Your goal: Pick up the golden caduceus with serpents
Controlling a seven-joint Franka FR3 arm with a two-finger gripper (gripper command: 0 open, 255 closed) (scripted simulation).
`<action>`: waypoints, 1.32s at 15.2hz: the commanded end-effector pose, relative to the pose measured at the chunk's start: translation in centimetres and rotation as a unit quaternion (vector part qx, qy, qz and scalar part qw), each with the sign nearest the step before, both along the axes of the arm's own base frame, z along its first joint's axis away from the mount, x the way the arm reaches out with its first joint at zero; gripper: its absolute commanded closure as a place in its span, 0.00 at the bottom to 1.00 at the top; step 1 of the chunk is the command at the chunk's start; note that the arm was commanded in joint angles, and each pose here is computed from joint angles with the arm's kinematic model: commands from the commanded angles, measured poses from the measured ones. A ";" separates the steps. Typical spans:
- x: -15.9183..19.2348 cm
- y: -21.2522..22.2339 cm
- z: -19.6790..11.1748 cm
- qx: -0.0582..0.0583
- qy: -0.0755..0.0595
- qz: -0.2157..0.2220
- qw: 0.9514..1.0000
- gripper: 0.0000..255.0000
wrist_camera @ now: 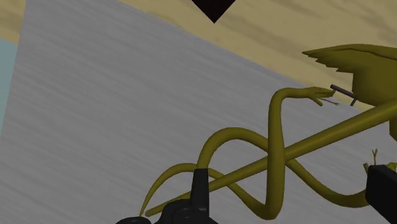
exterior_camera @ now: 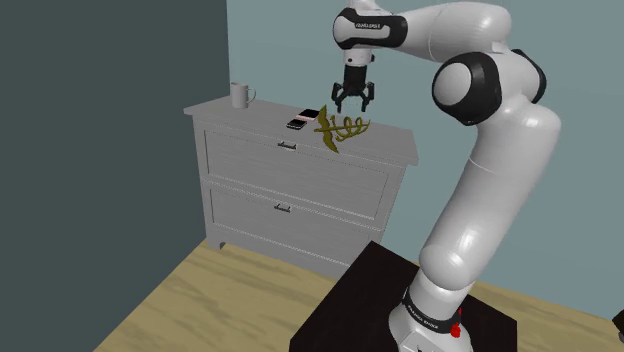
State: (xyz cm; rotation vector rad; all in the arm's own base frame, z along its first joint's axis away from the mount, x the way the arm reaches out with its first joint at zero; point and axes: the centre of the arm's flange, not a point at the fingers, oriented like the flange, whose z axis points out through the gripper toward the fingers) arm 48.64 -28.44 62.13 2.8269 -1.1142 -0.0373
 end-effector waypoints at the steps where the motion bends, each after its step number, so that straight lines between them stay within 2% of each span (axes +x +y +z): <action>1: 0.1 -0.2 -0.8 0.000 0.000 -0.002 1.000 0.00; 7: 0.1 -0.2 -3.2 0.000 0.000 -0.002 1.000 0.00; 8: 0.1 -0.1 -3.2 -0.001 0.000 -0.002 1.000 1.00; 17: 0.1 -0.2 -3.2 0.000 0.000 -0.002 1.000 1.00; 20: 0.1 -0.2 -1.6 0.000 0.000 -0.002 1.000 1.00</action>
